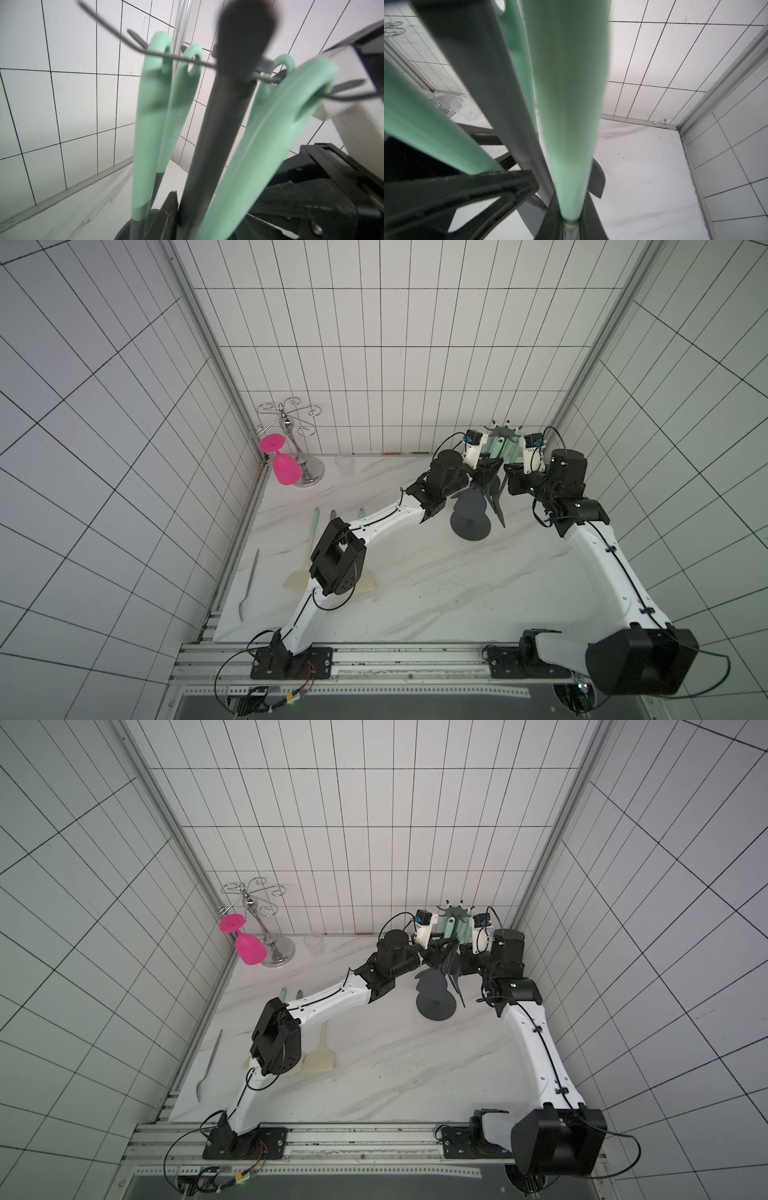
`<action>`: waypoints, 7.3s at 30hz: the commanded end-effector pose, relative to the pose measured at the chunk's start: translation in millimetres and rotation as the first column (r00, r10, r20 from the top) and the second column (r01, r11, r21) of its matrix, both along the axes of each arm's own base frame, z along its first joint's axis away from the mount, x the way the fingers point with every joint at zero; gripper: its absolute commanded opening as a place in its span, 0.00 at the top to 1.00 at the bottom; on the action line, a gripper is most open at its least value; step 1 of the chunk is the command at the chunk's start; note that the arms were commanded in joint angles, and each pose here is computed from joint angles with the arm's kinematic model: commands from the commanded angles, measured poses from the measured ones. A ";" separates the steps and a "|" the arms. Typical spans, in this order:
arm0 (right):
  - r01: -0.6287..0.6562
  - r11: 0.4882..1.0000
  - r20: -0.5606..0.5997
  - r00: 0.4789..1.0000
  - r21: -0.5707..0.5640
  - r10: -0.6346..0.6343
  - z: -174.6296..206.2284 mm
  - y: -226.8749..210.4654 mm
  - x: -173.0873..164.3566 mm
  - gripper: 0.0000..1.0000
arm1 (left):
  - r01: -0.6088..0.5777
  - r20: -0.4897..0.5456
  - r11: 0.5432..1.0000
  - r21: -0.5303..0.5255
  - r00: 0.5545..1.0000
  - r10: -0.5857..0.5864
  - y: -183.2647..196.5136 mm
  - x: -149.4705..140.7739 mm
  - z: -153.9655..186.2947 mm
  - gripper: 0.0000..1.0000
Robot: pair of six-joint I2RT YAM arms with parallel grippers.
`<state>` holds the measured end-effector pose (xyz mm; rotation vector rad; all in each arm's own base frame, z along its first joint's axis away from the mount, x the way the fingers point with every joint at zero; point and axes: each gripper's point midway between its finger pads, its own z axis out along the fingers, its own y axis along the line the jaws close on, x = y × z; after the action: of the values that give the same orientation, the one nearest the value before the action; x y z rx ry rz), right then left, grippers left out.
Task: Take the spatula off the kitchen utensil rack
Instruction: Move the rack to the center of the board, then take off the spatula from the rack, then place the spatula at the center of the board.
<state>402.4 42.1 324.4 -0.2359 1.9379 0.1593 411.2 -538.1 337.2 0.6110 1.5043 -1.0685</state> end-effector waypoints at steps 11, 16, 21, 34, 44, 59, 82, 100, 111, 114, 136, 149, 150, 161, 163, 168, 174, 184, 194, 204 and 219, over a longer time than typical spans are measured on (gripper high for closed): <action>0.050 0.997 0.128 0.991 -0.056 -0.042 44.7 -6.7 -17.0 1.00 | 0.038 -0.020 0.999 0.030 0.999 -0.037 -1.9 -16.1 -3.5 0.91; 0.051 0.999 0.174 0.984 -0.019 -0.047 56.4 -5.9 -26.0 1.00 | 0.043 -0.024 0.999 0.030 0.999 -0.042 -2.0 -17.0 -4.2 0.96; 0.130 0.991 0.211 0.968 0.038 -0.135 70.5 -17.5 -31.8 1.00 | 0.038 -0.028 0.999 0.034 0.999 -0.038 -0.7 -17.2 -5.8 1.00; 0.204 0.975 0.063 0.976 0.087 -0.210 9.9 -25.6 -29.1 1.00 | 0.048 -0.037 0.997 0.056 0.998 -0.046 -0.3 -19.5 -14.6 1.00; 0.159 0.977 0.007 0.987 0.139 -0.162 -18.6 -13.9 -33.0 0.50 | 0.065 -0.029 0.997 0.052 0.998 -0.064 0.0 -22.9 -11.5 1.00; 0.153 0.959 0.212 0.955 0.239 -0.206 88.3 -19.4 -74.0 0.32 | 0.131 0.045 0.989 0.070 0.990 -0.135 4.7 -44.5 13.0 1.00; 0.112 0.942 0.019 0.992 0.317 -0.124 94.0 1.4 -30.7 0.56 | 0.125 0.137 0.958 0.259 0.977 -0.165 -0.7 -62.3 -4.9 1.00; 0.184 0.952 -0.138 0.979 0.243 -0.153 23.8 -4.9 -15.8 0.65 | 0.190 0.191 0.977 0.094 0.960 -0.205 41.3 -87.9 51.4 1.00; 0.167 0.954 -0.175 0.977 0.250 -0.125 7.6 1.2 -17.2 0.69 | 0.381 0.185 0.917 -0.120 0.916 -0.357 57.3 -112.1 82.9 1.00; 0.171 0.955 -0.189 0.974 0.241 -0.126 0.1 2.0 -17.4 0.69 | 0.406 0.219 0.901 -0.152 0.903 -0.370 65.5 -122.8 87.5 1.00; 0.010 0.963 0.007 1.000 0.268 -0.012 126.3 21.6 -44.8 0.25 | 0.039 0.010 0.999 -0.031 0.999 -0.038 149.8 -93.0 40.8 1.00; -0.025 0.959 0.029 0.999 0.282 0.018 156.3 23.8 -110.7 0.26 | -0.348 -0.274 0.937 0.040 0.898 0.345 284.5 -77.0 9.2 1.00; -0.040 0.956 0.027 0.999 0.291 0.033 155.2 27.0 -116.3 0.27 | -0.376 -0.315 0.926 0.045 0.874 0.370 293.8 -73.6 5.5 1.00; -0.219 0.922 -0.159 0.947 0.319 0.280 78.6 87.2 -159.7 0.34 | -0.289 -0.459 0.957 0.013 0.849 0.262 315.2 -80.2 -7.1 1.00; -0.271 0.924 -0.185 0.927 0.270 0.326 65.5 110.2 -164.9 0.34 | -0.274 -0.471 0.961 0.018 0.846 0.250 313.9 -80.3 -11.1 1.00; -0.379 0.920 -0.254 0.885 0.096 0.391 29.2 170.6 -177.7 0.34 | -0.256 -0.495 0.966 0.010 0.839 0.228 314.1 -81.4 -19.8 1.00; -0.464 0.858 -0.332 0.791 0.223 0.514 -27.2 243.4 -193.8 0.33 | -0.243 -0.491 0.969 -0.054 0.851 0.186 319.3 -86.5 -18.0 1.00; -0.512 0.746 -0.454 0.592 0.426 0.666 -92.2 334.3 -217.8 0.33 | -0.233 -0.545 0.970 -0.077 0.824 0.155 322.5 -81.7 -36.1 1.00; -0.460 0.840 -0.473 0.694 0.289 0.543 -113.6 335.8 -181.9 0.33 | -0.255 -0.628 0.965 0.061 0.742 0.236 325.4 -71.9 -87.1 1.00; -0.351 0.913 -0.512 0.755 0.210 0.409 -144.0 307.4 -154.8 0.32 | -0.180 -0.739 0.954 0.240 0.604 0.300 305.2 -52.3 -163.4 1.00; -0.296 0.944 -0.591 0.738 0.148 0.324 -192.2 322.4 -130.8 0.49 | -0.189 -0.773 0.951 0.245 0.553 0.309 279.7 -55.4 -183.5 1.00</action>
<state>261.2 357.9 126.6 -0.5612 2.5353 0.5790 347.1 -254.3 127.2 -0.0778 2.4916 -1.0263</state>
